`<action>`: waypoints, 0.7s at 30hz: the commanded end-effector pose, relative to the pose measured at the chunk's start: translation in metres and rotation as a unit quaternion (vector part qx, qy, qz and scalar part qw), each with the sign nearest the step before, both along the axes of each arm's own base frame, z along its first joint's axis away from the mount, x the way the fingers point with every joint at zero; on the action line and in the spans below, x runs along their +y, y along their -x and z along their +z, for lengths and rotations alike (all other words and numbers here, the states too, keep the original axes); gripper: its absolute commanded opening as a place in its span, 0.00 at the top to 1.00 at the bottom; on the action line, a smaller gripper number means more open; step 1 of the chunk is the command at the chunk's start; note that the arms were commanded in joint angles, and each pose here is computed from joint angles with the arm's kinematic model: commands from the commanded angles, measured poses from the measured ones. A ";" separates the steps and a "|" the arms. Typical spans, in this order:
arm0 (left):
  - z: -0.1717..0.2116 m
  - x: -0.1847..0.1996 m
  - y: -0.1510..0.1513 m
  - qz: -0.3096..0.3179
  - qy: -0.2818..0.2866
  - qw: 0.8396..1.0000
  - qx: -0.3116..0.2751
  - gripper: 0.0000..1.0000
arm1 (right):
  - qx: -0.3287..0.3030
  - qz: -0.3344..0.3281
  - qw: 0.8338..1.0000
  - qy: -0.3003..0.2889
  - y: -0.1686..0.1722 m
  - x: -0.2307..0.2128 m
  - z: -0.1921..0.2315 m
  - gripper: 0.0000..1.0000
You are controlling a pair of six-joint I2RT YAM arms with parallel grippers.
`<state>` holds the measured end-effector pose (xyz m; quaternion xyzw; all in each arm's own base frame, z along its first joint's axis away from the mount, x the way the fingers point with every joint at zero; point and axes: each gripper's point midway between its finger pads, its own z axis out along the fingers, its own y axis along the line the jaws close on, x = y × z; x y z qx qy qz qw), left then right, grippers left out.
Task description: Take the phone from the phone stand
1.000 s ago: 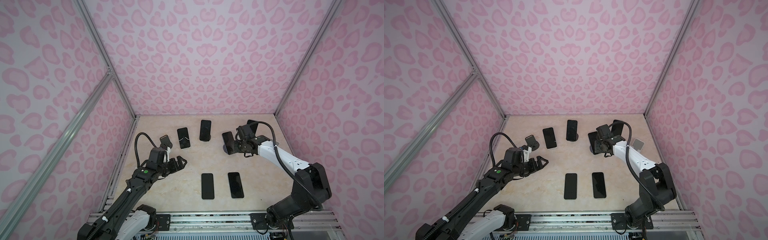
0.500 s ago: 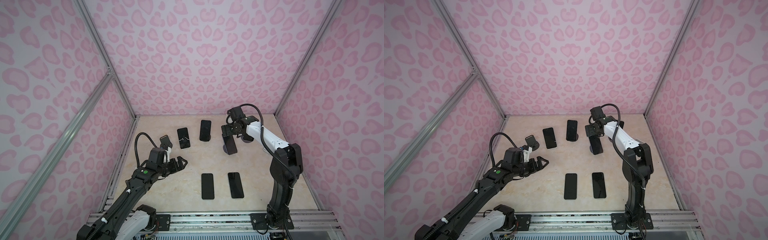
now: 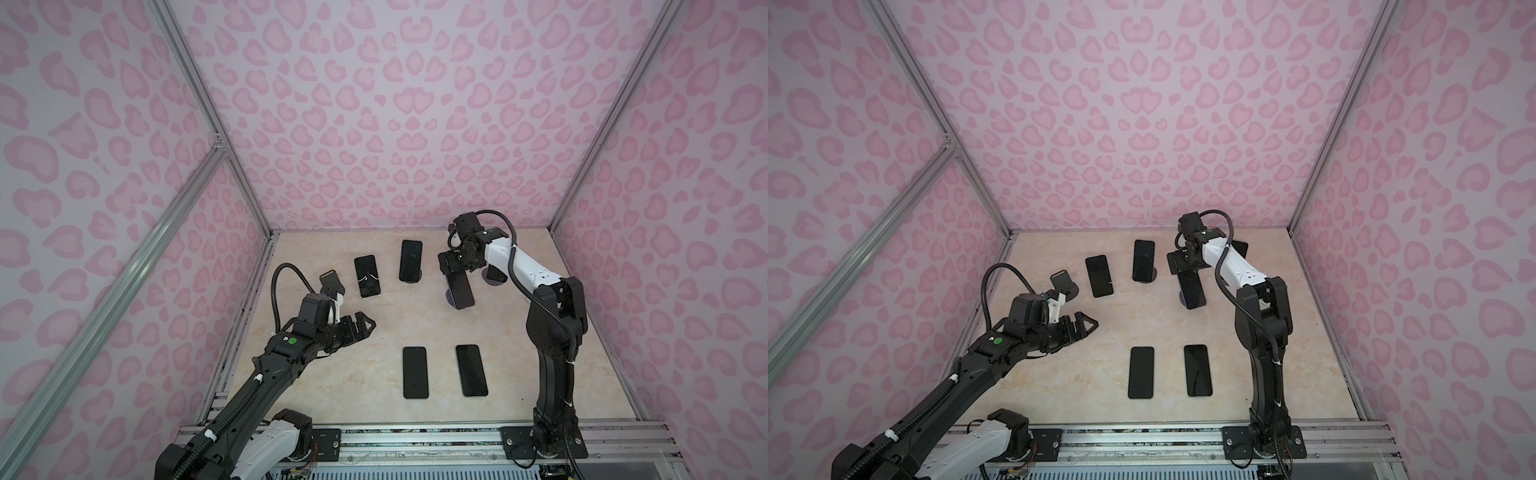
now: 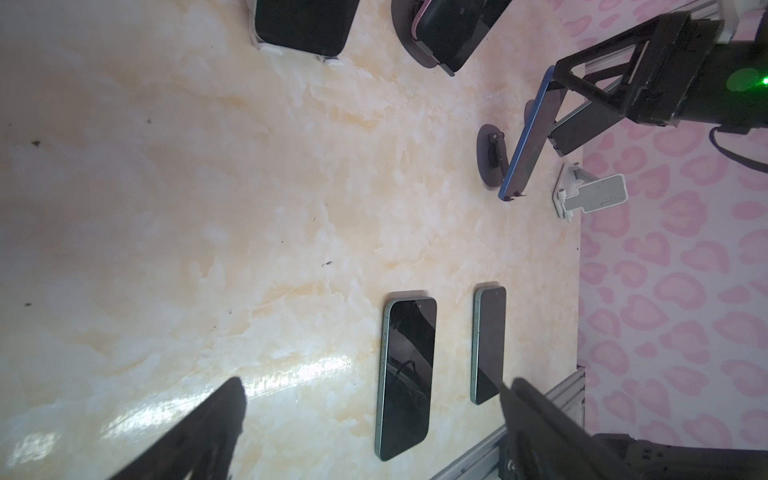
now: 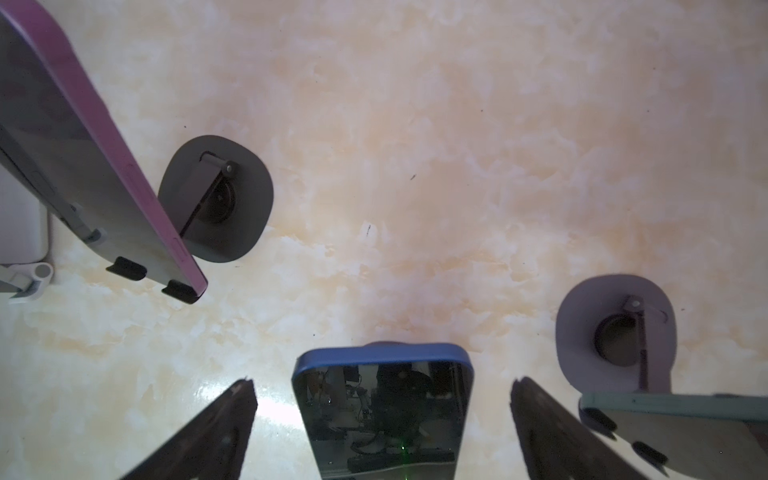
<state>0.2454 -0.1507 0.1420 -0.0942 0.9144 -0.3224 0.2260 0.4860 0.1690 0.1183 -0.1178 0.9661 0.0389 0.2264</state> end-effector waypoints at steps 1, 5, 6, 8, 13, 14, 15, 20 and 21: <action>0.005 -0.001 0.000 -0.004 0.005 1.000 -0.009 0.01 | 0.003 -0.010 1.000 0.007 -0.002 -0.004 -0.004 0.02; 0.004 -0.001 0.001 -0.003 0.005 1.000 -0.008 0.00 | 0.008 -0.008 1.000 -0.001 -0.003 -0.002 -0.007 0.02; 0.003 0.000 0.002 -0.003 0.005 1.000 -0.007 0.01 | 0.010 -0.006 1.000 -0.004 -0.003 -0.001 -0.008 0.02; 0.002 0.000 0.002 -0.003 0.004 1.000 -0.005 0.01 | 0.012 0.000 1.000 -0.008 -0.003 0.002 -0.009 0.02; 0.005 -0.001 0.000 -0.003 0.005 1.000 -0.009 0.00 | 0.017 0.004 1.000 -0.005 -0.002 0.002 -0.013 0.02; 0.004 -0.001 0.000 -0.002 0.005 1.000 -0.008 0.00 | 0.019 0.003 1.000 -0.004 -0.002 0.002 -0.014 0.02; 0.005 -0.001 0.000 -0.003 0.005 1.000 -0.009 0.01 | 0.019 0.001 1.000 -0.002 -0.003 0.000 -0.015 0.02; 0.003 -0.001 0.001 -0.002 0.005 1.000 -0.005 0.01 | 0.025 0.001 1.000 0.000 -0.003 -0.001 -0.021 0.05; 0.003 -0.001 0.001 -0.002 0.005 1.000 -0.005 0.01 | 0.026 0.002 1.000 0.001 -0.003 0.000 -0.022 0.06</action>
